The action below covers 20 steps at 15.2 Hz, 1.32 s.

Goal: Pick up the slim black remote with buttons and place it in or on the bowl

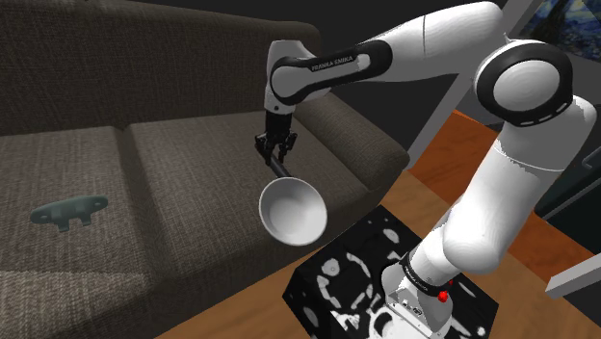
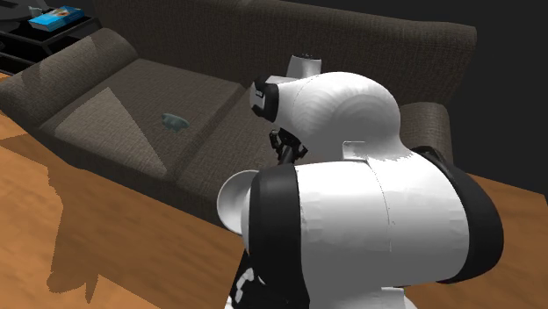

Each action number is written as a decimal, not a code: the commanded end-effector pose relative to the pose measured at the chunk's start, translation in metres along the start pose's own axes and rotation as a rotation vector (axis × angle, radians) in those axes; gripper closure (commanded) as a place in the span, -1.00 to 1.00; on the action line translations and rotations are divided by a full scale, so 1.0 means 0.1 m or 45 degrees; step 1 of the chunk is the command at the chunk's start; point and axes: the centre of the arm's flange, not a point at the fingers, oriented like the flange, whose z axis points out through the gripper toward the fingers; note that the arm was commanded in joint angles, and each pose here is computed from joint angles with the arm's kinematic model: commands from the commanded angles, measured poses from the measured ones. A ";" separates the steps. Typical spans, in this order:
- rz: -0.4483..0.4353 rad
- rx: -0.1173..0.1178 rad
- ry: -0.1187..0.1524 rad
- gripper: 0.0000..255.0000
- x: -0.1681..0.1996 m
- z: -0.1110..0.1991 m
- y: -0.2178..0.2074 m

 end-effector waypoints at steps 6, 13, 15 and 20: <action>0.000 0.000 0.000 1.00 -0.08 -0.35 -0.01; 0.000 0.000 0.000 1.00 -0.16 -0.71 -0.03; 0.000 0.000 0.000 1.00 -0.18 -0.81 -0.03; 0.000 0.000 0.000 1.00 -0.45 -0.86 -0.10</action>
